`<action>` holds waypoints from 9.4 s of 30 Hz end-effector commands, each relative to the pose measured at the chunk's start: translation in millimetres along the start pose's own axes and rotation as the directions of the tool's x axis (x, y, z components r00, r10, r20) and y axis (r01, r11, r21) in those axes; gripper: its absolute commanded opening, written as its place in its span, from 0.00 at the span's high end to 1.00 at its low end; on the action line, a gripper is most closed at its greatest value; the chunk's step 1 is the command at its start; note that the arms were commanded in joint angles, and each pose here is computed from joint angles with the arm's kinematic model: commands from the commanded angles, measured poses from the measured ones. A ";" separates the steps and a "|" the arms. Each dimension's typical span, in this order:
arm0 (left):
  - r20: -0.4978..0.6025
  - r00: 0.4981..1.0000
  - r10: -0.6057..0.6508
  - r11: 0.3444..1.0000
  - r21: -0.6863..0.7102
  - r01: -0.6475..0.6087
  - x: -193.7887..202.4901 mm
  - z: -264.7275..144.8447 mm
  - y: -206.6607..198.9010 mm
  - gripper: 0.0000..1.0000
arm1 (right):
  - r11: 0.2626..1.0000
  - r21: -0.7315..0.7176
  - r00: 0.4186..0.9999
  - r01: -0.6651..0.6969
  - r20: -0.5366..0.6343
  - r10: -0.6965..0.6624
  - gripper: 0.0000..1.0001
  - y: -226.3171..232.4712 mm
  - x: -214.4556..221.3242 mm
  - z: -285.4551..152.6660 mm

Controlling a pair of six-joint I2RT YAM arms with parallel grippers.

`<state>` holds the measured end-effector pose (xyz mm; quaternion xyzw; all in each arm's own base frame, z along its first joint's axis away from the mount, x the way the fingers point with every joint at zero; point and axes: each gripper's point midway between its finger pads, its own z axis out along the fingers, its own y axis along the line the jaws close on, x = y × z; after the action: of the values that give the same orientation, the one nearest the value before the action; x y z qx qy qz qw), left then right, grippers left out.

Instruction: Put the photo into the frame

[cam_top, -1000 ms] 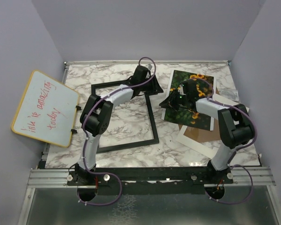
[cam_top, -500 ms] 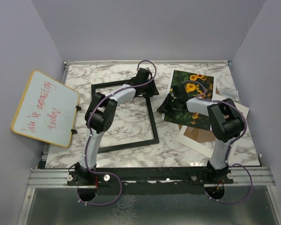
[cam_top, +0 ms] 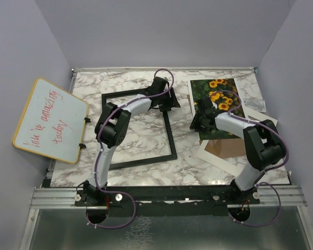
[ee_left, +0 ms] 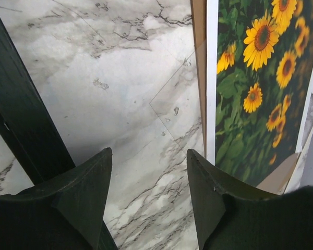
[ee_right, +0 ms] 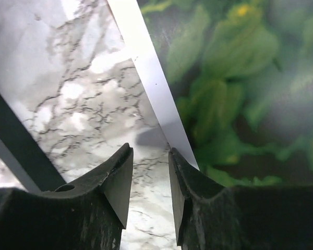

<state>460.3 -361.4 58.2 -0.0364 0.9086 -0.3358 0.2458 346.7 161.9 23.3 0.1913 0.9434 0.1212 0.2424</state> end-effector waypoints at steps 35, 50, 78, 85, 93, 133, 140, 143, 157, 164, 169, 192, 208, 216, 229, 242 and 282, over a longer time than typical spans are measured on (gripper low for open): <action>-0.162 0.983 -0.085 0.992 0.080 0.099 58.7 54.8 29.6 0.32 | 0.991 0.108 0.995 0.073 -0.075 -0.065 0.21 -46.9 -42.2 9.0; -0.152 0.981 -0.122 0.973 0.179 0.148 65.3 52.4 21.4 0.34 | 0.999 0.016 0.972 -0.032 -0.231 0.034 0.22 -61.3 14.6 22.7; -0.026 0.901 -0.434 0.788 0.474 0.393 11.0 48.1 -51.5 0.58 | 0.999 -0.045 0.975 -0.028 -0.223 0.018 0.34 -69.7 11.9 25.3; 0.015 0.920 -0.392 0.807 0.485 0.336 3.1 46.0 -56.6 0.95 | 0.999 -0.043 0.979 -0.021 -0.203 0.012 0.37 -70.2 6.8 22.1; 0.144 0.972 -0.184 0.876 0.472 0.096 -34.7 7.2 -96.4 1.00 | 1.000 0.019 0.998 0.008 -0.056 -0.006 0.34 -74.3 -27.1 -8.3; 0.464 0.749 0.473 0.856 -0.043 -0.515 -133.4 -259.1 -174.1 1.00 | 0.966 0.258 0.991 -0.010 0.134 -0.025 0.28 -117.8 -60.1 -38.9; 0.541 0.673 0.504 0.837 -0.115 -0.535 -145.5 -307.4 -180.0 1.00 | 0.968 0.251 0.989 0.001 0.144 -0.039 0.28 -116.3 -66.7 -37.3; 0.582 0.631 0.512 0.833 -0.157 -0.531 -154.2 -327.5 -182.3 1.00 | 0.980 0.200 0.985 0.011 0.169 -0.046 0.28 -103.0 -77.5 -43.6; 0.817 0.293 0.496 0.819 -0.328 -0.472 -199.3 -459.9 -212.0 1.00 | 0.942 -0.242 0.920 0.232 0.368 -0.133 0.28 34.3 -180.6 -129.7; 0.837 0.225 0.498 0.744 -0.280 -0.606 -182.5 -479.2 -238.7 1.00 | 0.707 -0.494 0.813 0.505 0.549 -0.197 0.22 113.7 -200.7 -220.0; 0.845 0.213 0.491 0.667 -0.207 -0.716 -164.6 -479.2 -259.9 1.00 | 0.527 -0.553 0.713 0.645 0.684 -0.155 0.15 144.5 -199.7 -280.6; 0.982 0.090 0.163 0.613 -0.030 -0.789 -147.2 -579.2 -317.0 1.00 | 0.215 -0.714 0.701 0.666 0.698 0.147 0.06 169.2 -181.9 -333.4; 0.996 0.047 0.080 0.570 -0.007 -0.822 -127.3 -619.8 -323.4 1.00 | -0.117 -0.675 0.685 0.728 0.714 0.147 0.04 194.2 -159.8 -374.1; 0.998 0.050 0.038 0.655 0.013 -0.755 -146.4 -617.7 -315.3 1.00 | -0.304 -0.608 0.658 0.734 0.747 0.097 0.08 184.5 -116.1 -405.3; 0.997 0.052 0.058 0.773 -0.012 -0.634 -176.9 -594.0 -294.7 1.00 | -0.282 -0.654 0.686 0.702 0.728 0.019 0.85 178.4 -100.0 -417.0; 0.950 0.159 0.268 0.923 -0.206 -0.325 -196.4 -533.7 -207.5 0.35 | -0.082 -0.877 0.877 0.474 0.478 -0.047 0.99 191.3 -130.6 -372.9; 0.223 0.972 -0.076 0.647 -0.730 0.218 -10.2 -263.3 268.3 0.15 | 0.253 -0.944 0.977 -0.212 -0.204 0.058 0.99 172.6 -134.5 -263.0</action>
<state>380.4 6.7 93.3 -0.2426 0.9225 0.0535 0.2955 377.2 227.1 345.8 0.0835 0.6777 0.6939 0.2286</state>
